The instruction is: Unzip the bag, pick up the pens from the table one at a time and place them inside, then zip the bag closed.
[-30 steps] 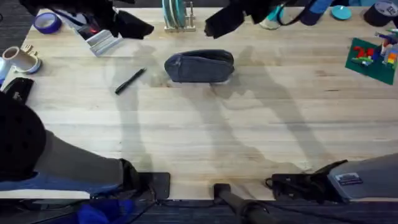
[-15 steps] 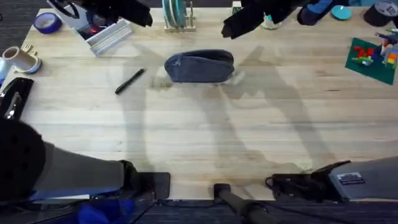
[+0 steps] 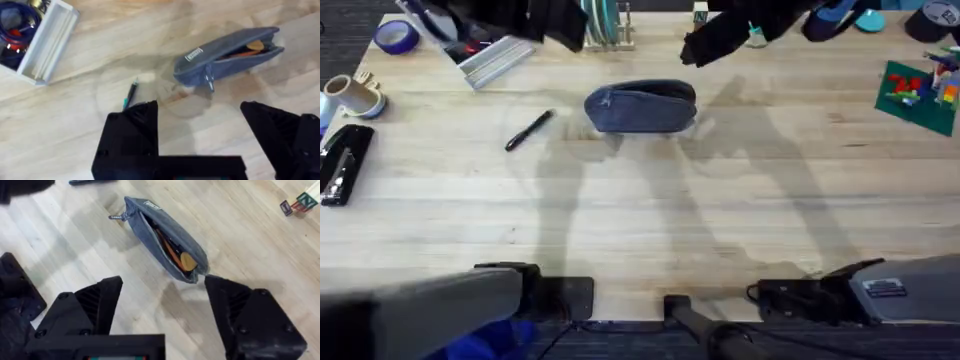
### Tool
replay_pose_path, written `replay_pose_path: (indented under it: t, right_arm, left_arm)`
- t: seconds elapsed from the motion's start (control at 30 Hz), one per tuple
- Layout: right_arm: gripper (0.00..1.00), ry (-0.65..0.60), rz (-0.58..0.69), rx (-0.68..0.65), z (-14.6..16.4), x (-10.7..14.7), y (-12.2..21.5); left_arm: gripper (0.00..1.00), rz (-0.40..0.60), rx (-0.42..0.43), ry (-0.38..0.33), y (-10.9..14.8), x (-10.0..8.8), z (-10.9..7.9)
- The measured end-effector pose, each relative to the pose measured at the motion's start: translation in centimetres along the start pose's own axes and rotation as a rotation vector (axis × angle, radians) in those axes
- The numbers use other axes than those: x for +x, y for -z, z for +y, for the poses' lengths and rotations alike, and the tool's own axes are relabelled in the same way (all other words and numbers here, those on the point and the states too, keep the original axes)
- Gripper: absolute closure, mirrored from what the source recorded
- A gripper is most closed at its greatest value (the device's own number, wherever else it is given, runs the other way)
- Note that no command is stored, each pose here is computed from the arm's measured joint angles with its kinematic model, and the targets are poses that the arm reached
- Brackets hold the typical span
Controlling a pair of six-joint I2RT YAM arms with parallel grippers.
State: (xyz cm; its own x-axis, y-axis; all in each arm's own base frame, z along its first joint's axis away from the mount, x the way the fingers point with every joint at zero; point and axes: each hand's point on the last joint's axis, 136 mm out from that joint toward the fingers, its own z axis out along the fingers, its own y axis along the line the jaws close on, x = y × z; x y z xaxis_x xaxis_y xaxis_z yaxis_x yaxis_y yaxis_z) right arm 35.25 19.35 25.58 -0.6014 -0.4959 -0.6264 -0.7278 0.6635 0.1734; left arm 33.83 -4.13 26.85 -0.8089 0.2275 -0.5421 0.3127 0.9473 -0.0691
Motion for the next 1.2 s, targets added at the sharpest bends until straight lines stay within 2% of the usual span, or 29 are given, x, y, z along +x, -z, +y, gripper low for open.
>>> replay_pose_path:
  t: [0.1, 0.3, 0.37, 0.43, 0.53, 0.57, 0.63, 1.2]
  right_arm:
    - [0.005, 0.004, -0.001, 0.000, 0.2, 0.0, 0.3]
    - [0.026, 0.025, 0.009, -0.003, 0.4, 0.3, 0.5]
    - [0.189, 0.038, 0.019, -0.007, 0.5, 0.6, 0.5]
    - [0.421, 0.059, 0.026, -0.009, 0.5, 0.8, 0.5]
    - [0.864, 0.103, 0.026, -0.010, 0.5, 0.8, 0.5]
    - [0.943, 0.118, 0.026, -0.010, 0.5, 0.8, 0.5]
    - [0.971, 0.158, 0.026, -0.011, 0.5, 0.8, 0.5]
    - [0.973, 0.588, 0.042, -0.026, 0.6, 1.3, 0.5]
  left_arm:
    - [0.004, 0.002, -0.007, 0.006, 0.5, 1.7, -0.9]
    - [0.004, 0.000, -0.030, 0.039, 1.4, 4.3, -1.2]
    - [0.006, -0.014, -0.033, 0.044, 2.0, 4.7, -1.4]
    - [0.005, -0.037, -0.038, 0.044, 2.6, 4.6, -1.5]
    - [0.006, -0.058, -0.041, 0.045, 3.1, 4.6, -1.7]
    - [0.006, -0.058, -0.041, 0.047, 3.2, 4.6, -1.7]
    - [0.005, -0.057, -0.041, 0.047, 3.1, 4.6, -1.7]
    - [0.006, -0.058, -0.040, 0.047, 3.1, 4.5, -1.7]
